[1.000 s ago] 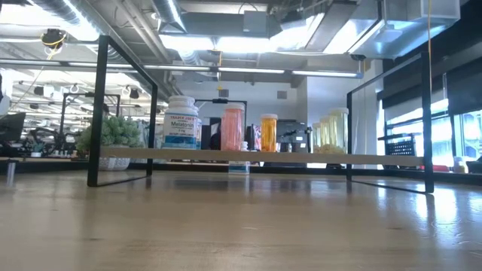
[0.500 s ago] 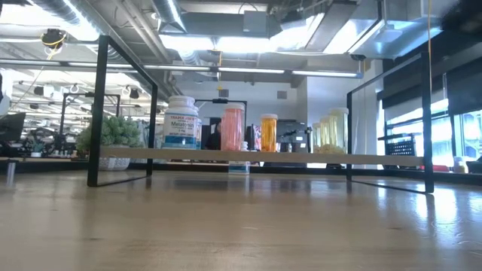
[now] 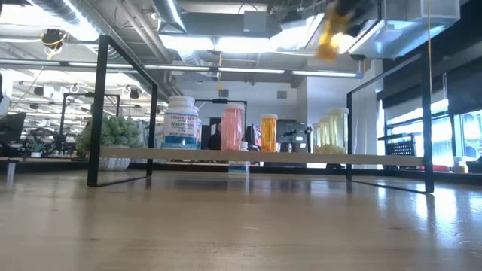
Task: Pick and place medicine bottles onto shelf by color
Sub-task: Put the orange pill bottle on the shelf aligned with the other orange pill bottles, then put the white pill bottle on the shelf aligned with the other white pill bottles
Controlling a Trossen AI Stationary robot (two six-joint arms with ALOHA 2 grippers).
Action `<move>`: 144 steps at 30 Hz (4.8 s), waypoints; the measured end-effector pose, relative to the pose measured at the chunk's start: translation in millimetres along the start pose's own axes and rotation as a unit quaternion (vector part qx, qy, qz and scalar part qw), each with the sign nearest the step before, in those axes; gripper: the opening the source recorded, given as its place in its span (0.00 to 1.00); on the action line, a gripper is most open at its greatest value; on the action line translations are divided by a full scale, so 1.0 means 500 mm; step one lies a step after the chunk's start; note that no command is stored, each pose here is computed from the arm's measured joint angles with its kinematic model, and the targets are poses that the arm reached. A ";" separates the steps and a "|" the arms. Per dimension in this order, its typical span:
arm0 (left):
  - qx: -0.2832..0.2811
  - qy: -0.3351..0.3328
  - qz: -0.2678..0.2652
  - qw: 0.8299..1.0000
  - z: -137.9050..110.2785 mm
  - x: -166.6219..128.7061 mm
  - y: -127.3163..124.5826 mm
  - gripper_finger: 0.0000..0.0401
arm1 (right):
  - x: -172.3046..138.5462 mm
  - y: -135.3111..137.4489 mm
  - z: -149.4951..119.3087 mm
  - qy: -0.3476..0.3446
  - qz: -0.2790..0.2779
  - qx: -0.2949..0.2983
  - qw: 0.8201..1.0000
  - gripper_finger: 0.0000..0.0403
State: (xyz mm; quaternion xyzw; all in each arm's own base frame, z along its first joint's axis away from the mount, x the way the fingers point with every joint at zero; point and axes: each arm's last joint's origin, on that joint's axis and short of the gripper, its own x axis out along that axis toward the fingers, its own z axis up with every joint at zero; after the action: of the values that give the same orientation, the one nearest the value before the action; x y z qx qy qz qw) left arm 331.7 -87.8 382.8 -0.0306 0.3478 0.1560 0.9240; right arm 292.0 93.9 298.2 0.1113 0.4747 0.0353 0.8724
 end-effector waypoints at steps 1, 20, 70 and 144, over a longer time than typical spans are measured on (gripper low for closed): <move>-0.005 0.000 0.000 1.000 0.000 0.000 0.000 0.34 | 0.003 -0.010 0.007 -0.006 -0.004 0.001 1.000 0.29; -0.035 -0.006 -0.008 0.999 0.000 -0.017 -0.001 0.34 | 0.141 -0.116 0.040 0.051 -0.060 -0.010 0.997 0.29; -0.045 -0.027 -0.019 0.998 0.006 -0.058 0.017 0.34 | 0.201 -0.143 0.044 0.061 -0.056 -0.020 0.996 0.34; 0.144 0.079 -0.026 0.986 0.016 0.065 0.562 0.34 | -0.241 -0.156 0.046 -0.280 -0.261 -0.017 0.924 0.52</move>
State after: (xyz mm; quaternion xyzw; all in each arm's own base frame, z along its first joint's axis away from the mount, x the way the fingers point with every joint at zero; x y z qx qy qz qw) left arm 272.8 189.2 382.1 0.0817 0.4373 0.0778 0.8922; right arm 242.0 -5.7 391.3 -0.0266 0.2227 -0.2182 0.9498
